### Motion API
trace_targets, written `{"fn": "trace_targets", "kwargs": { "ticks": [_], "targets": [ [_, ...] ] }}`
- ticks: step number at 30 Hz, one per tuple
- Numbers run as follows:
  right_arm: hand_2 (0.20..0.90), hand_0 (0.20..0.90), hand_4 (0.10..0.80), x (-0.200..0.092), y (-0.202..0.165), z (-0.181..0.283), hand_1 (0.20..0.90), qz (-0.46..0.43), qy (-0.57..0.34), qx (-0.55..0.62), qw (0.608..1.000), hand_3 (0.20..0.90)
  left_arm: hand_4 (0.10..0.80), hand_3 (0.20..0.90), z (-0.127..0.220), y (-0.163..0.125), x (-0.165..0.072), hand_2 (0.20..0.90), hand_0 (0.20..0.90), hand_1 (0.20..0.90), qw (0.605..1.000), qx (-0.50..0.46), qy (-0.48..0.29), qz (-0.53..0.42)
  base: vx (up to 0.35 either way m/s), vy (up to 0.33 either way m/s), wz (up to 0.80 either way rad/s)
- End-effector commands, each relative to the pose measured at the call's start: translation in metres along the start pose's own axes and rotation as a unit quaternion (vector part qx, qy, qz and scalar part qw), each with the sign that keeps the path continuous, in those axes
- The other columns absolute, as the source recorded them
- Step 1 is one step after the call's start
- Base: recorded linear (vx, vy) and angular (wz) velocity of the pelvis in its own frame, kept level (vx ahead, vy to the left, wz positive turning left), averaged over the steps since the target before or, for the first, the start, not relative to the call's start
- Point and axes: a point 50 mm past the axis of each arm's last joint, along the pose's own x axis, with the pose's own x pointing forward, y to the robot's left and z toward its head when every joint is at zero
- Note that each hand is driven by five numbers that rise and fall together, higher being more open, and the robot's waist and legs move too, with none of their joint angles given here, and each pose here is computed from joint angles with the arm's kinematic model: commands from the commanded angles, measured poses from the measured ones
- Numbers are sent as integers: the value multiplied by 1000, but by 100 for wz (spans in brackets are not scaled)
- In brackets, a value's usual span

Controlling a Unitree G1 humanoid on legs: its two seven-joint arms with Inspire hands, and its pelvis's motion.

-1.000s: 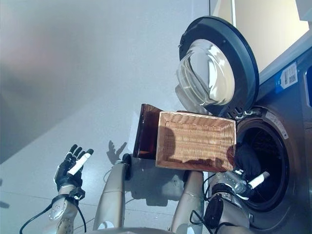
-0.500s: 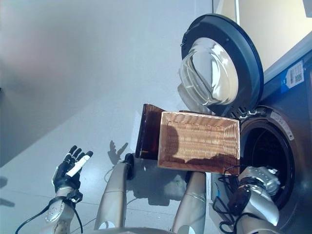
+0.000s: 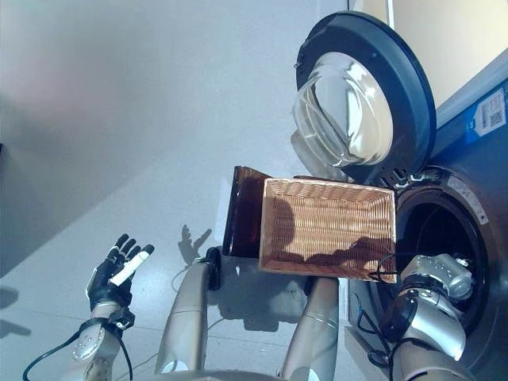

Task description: Pick up the clothes and place them into the washing machine

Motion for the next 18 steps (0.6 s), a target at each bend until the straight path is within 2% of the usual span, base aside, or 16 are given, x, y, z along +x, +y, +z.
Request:
{"fn": "trace_targets", "kwargs": {
  "ticks": [1,11,18],
  "targets": [
    [900,900,800,-11,41,26,900,119,-82,17,989,900,800,900,24,6,2,900,900,900,998,-15,-61,17,0,0,0],
    [900,900,800,-10,8,1,900,105,-42,-16,993,900,800,900,25,2,4,900,900,900,997,-25,-68,13,0,0,0],
    [900,900,800,-16,-4,-19,900,145,0,-70,987,900,800,900,27,-1,6,900,900,900,997,-30,-76,5,7,-2,-2]
  ]
}}
